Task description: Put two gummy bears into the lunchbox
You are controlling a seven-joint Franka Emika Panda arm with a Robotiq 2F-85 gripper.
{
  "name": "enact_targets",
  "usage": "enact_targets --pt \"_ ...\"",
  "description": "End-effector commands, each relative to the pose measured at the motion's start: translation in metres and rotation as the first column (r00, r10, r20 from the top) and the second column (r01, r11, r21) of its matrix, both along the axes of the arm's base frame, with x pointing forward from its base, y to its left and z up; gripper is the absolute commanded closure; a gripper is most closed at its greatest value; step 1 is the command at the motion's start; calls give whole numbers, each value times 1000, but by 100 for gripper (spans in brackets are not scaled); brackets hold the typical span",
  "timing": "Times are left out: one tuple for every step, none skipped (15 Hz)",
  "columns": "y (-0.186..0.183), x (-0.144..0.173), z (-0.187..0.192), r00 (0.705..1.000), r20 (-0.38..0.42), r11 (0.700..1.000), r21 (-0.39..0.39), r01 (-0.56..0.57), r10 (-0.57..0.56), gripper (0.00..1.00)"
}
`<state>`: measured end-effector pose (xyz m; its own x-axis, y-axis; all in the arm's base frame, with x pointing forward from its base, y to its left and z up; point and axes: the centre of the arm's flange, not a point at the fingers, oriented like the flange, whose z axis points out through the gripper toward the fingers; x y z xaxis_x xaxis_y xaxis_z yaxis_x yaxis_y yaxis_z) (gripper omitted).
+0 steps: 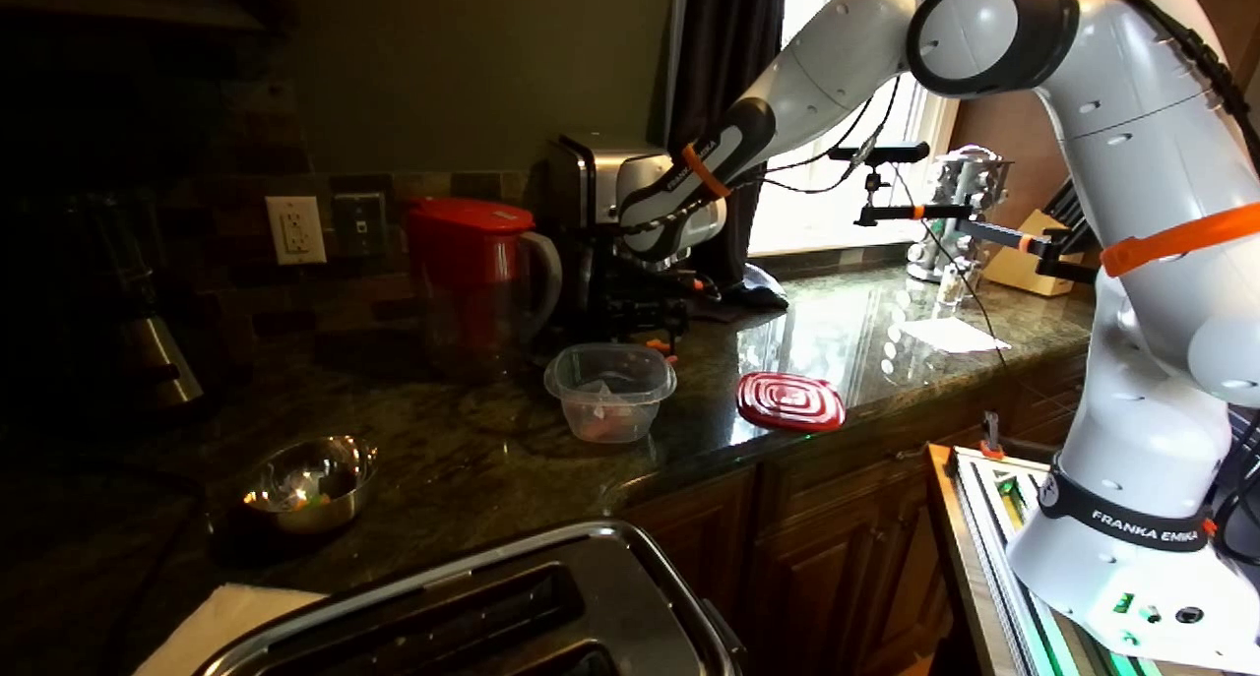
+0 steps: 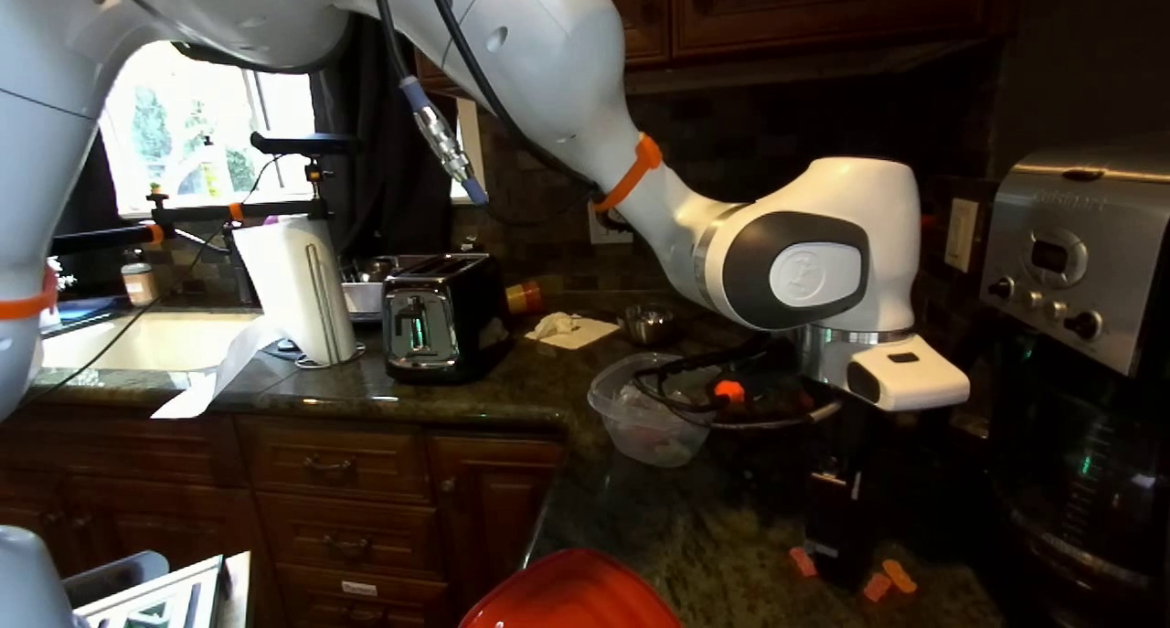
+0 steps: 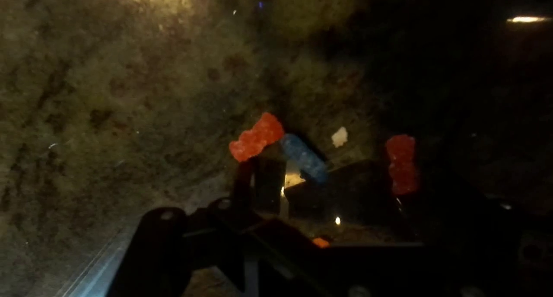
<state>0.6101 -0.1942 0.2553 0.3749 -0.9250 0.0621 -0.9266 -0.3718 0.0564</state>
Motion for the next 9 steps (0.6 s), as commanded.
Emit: enact_targets --pt "2 -12 1 998 -56 999 2 38 -38 0" --pt "4 -15 2 998 -58 999 4 33 -33 0" --pt "6 -16 3 998 -51 1000 4 31 -31 0" --pt "6 -16 3 999 -43 1000 6 30 -29 0" --pt "6 -16 3 998 -44 999 6 34 -33 0" --pt "7 -15 1 999 -41 999 6 35 -34 0" --pt "7 -14 0 999 -40 999 4 37 -36 0" --pt "8 -15 -2 998 -39 999 5 39 -39 0" --pt "9 -16 -2 998 -42 999 6 40 -39 0"
